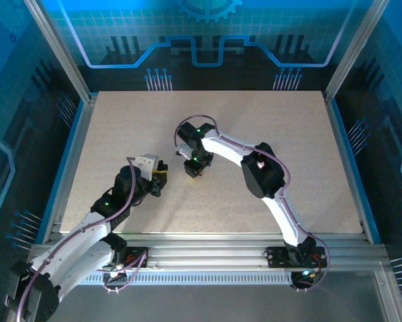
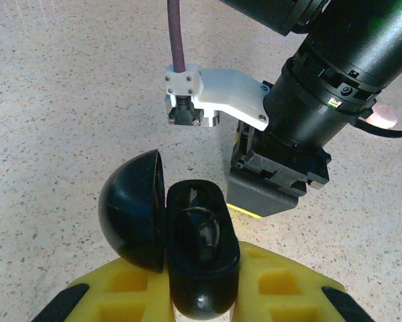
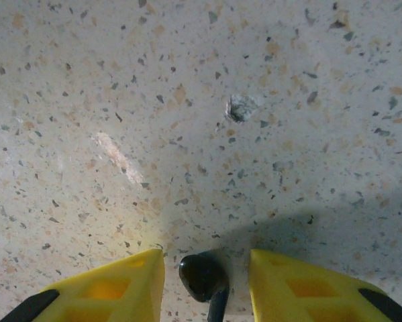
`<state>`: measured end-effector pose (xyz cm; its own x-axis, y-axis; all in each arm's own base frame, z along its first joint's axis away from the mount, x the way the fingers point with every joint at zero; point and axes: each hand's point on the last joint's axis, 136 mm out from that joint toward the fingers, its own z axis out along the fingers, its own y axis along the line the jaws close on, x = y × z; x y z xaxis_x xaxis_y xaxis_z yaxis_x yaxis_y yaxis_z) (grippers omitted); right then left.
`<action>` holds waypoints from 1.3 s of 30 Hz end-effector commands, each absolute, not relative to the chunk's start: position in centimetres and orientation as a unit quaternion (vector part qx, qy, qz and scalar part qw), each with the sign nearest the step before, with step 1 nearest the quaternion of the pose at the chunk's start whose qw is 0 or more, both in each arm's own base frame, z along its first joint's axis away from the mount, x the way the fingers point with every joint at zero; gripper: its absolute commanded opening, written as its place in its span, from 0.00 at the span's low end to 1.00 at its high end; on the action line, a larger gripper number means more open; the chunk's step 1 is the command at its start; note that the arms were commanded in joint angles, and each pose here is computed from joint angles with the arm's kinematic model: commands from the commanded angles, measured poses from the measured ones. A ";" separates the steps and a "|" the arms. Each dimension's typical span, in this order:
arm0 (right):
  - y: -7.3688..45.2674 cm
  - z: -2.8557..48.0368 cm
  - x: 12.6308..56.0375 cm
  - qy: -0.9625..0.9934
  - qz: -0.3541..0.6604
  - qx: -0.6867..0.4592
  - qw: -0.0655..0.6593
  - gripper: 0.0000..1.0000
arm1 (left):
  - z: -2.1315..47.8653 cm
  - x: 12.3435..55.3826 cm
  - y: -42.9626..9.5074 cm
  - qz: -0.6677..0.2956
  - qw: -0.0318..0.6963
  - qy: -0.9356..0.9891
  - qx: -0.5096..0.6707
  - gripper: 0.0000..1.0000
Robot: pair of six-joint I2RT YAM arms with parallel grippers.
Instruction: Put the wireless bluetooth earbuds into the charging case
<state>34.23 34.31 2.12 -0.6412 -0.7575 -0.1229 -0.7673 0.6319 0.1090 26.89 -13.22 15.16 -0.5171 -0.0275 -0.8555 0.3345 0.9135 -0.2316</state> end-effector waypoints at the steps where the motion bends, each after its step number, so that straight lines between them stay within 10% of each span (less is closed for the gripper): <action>1: 34.3 1.1 33.5 0.898 0.058 -0.437 0.016 0.37 | 16.1 27.1 -12.8 -0.182 0.494 0.846 0.088 0.11; 39: 33.5 7.8 35.1 0.944 0.107 -0.275 0.149 0.22 | 14.6 27.8 -14.5 -0.216 0.483 0.842 0.100 0.11</action>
<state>34.07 33.07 4.68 -0.7639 -0.6011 -0.2349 -0.6281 0.7761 0.0563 27.41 -13.78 14.38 -0.5311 -0.0231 -0.8470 0.3461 0.9065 -0.2417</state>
